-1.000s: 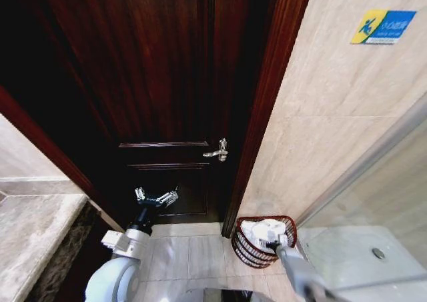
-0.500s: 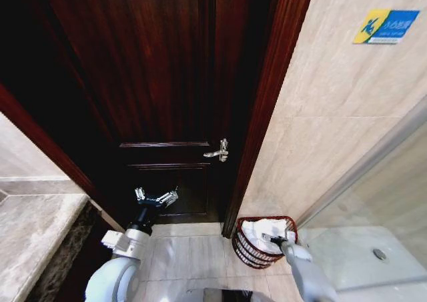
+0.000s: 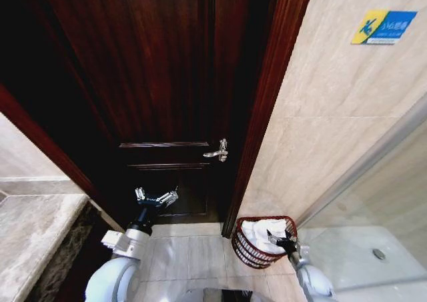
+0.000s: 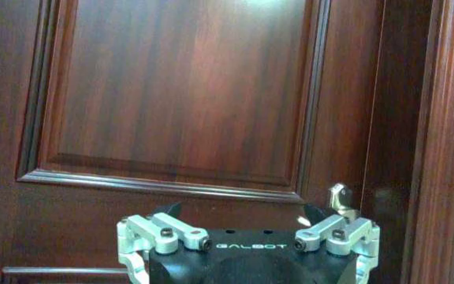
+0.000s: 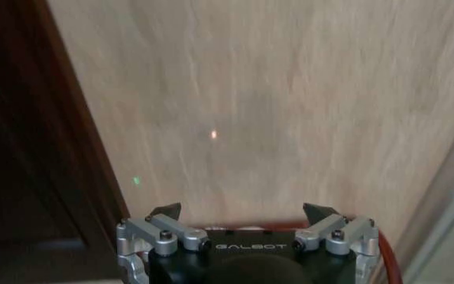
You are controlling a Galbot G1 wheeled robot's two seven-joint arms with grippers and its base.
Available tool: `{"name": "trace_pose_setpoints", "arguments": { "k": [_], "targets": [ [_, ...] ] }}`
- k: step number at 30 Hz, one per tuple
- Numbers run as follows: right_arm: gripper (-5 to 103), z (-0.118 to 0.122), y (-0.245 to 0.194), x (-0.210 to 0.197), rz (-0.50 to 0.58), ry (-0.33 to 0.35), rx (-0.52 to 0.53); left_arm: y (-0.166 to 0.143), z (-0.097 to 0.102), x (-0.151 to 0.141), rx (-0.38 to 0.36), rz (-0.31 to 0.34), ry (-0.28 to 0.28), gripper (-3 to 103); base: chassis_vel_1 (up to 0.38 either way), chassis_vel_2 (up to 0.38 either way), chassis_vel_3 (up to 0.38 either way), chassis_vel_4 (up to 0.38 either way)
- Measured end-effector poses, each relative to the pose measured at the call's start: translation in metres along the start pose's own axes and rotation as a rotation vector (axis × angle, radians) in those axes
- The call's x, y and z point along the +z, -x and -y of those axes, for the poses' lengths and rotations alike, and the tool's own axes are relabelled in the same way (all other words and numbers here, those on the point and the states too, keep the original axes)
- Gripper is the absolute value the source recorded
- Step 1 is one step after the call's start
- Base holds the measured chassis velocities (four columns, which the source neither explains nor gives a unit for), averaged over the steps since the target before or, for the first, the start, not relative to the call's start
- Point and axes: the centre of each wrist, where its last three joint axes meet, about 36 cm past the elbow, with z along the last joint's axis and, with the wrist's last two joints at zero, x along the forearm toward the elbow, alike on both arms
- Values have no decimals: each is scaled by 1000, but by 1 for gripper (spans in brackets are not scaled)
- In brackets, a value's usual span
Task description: Discard the used towel into the hamper.
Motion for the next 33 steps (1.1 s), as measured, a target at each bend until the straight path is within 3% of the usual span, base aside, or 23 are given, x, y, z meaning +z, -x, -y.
{"name": "trace_pose_setpoints", "arguments": {
  "k": [19, 33],
  "targets": [
    [100, -66, -89, -68, 281, -22, -4, 0, 0, 0, 0, 0, 0, 100, 0, 0, 0, 0],
    [100, -91, -125, -136, 469, -55, 4, 0, 0, 0, 0, 0, 0, 100, 0, 0, 0, 0]
  ]
}}
